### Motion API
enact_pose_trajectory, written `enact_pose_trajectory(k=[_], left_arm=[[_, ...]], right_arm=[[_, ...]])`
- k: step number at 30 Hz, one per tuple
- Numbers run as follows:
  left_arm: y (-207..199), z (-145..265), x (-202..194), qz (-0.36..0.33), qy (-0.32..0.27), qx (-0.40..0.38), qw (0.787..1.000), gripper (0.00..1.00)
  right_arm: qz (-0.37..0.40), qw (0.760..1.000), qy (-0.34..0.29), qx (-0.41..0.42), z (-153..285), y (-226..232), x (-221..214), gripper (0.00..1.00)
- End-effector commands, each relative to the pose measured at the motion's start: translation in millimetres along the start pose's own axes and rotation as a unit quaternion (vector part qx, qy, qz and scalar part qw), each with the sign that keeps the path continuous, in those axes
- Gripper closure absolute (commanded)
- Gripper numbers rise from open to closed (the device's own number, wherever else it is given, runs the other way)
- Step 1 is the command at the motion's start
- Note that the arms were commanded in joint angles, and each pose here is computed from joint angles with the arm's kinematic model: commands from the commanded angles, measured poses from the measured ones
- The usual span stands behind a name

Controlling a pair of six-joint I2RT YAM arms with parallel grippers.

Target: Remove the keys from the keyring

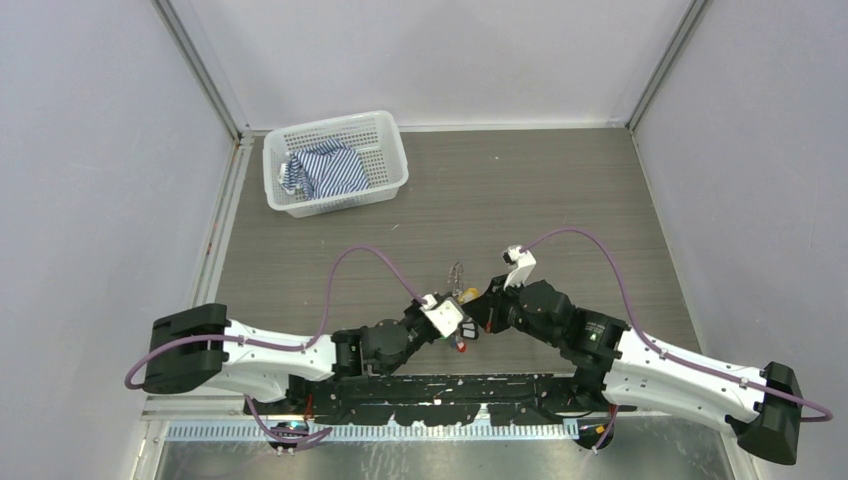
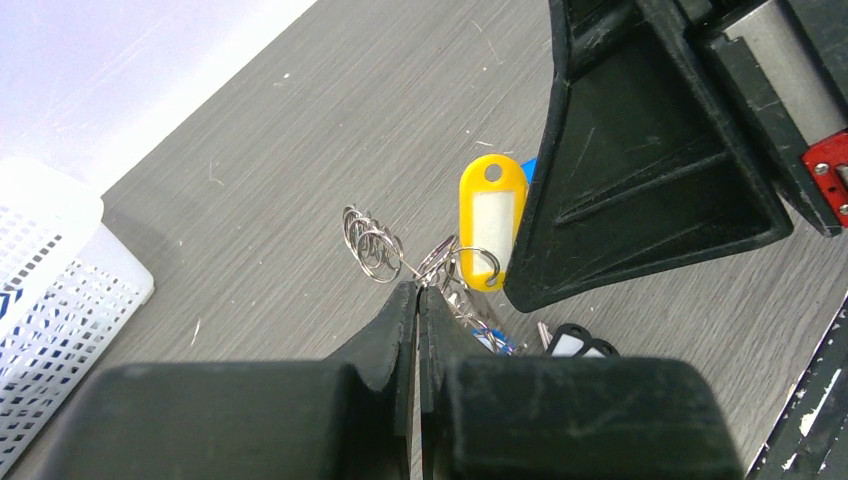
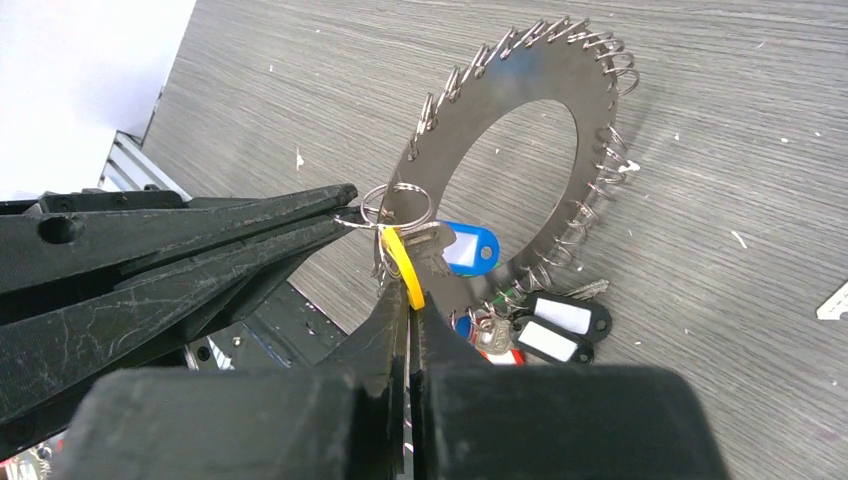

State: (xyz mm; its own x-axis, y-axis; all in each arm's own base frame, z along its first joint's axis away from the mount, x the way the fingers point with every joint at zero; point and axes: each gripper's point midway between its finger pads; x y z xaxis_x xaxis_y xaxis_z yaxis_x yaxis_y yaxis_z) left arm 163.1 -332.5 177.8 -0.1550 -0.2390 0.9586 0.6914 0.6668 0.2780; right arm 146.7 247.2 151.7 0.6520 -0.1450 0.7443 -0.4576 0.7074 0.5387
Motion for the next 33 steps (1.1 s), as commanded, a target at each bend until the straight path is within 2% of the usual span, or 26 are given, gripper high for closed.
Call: enact_pose_trajectory(k=[1, 14, 15, 17, 18, 20, 23, 25, 29, 33], left_arm=[[9, -2, 37, 0.051, -0.064, 0.026, 0.996, 1.0], [4, 7, 19, 0.038, -0.038, -0.001, 0.999, 1.0], [5, 7, 18, 0.036, -0.038, 0.002, 0.999, 1.0], [5, 7, 17, 0.029, -0.041, 0.003, 0.999, 1.0], [6, 6, 19, 0.029, -0.046, 0.006, 0.999, 1.0], [4, 5, 21, 0.028, -0.055, 0.003, 0.998, 1.0], [4, 4, 22, 0.027, -0.057, 0.006, 0.998, 1.0], [7, 4, 25, 0.029, -0.062, 0.01, 0.998, 1.0], [12, 6, 30, 0.031, -0.059, 0.018, 0.998, 1.0], [15, 7, 33, 0.04, -0.058, 0.022, 0.997, 1.0]], right_arm=[[0.017, 1.0, -0.011, -0.019, 2, -3, 9, 0.99], [0.011, 0.998, -0.013, -0.055, -3, -17, 7, 0.99], [0.012, 0.998, -0.015, -0.055, -2, -17, 8, 0.96], [0.016, 0.998, -0.016, -0.054, 0, -16, 9, 0.8], [0.018, 0.998, -0.018, -0.054, 1, -16, 11, 0.7], [0.019, 0.998, -0.03, -0.05, 5, -15, 16, 0.57], [0.026, 0.997, -0.049, -0.056, 9, -19, 23, 0.47], [0.031, 0.996, -0.068, -0.049, 11, -19, 27, 0.46], [0.039, 0.993, -0.108, -0.019, 7, -18, 29, 0.55], [0.051, 0.985, -0.166, 0.022, 0, -11, 38, 0.56]])
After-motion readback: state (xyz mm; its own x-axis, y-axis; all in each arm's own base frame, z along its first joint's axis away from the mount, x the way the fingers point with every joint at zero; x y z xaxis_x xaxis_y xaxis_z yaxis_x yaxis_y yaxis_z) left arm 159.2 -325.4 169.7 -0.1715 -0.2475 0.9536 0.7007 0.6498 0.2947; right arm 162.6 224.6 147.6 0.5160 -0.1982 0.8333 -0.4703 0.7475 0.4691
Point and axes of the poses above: each gripper's point midway between its finger pads, its own z axis back along the fingers, its own y axis along the line the jaws close on, x = y × z, and after that the axes turned 2 degrees about z, right-handed
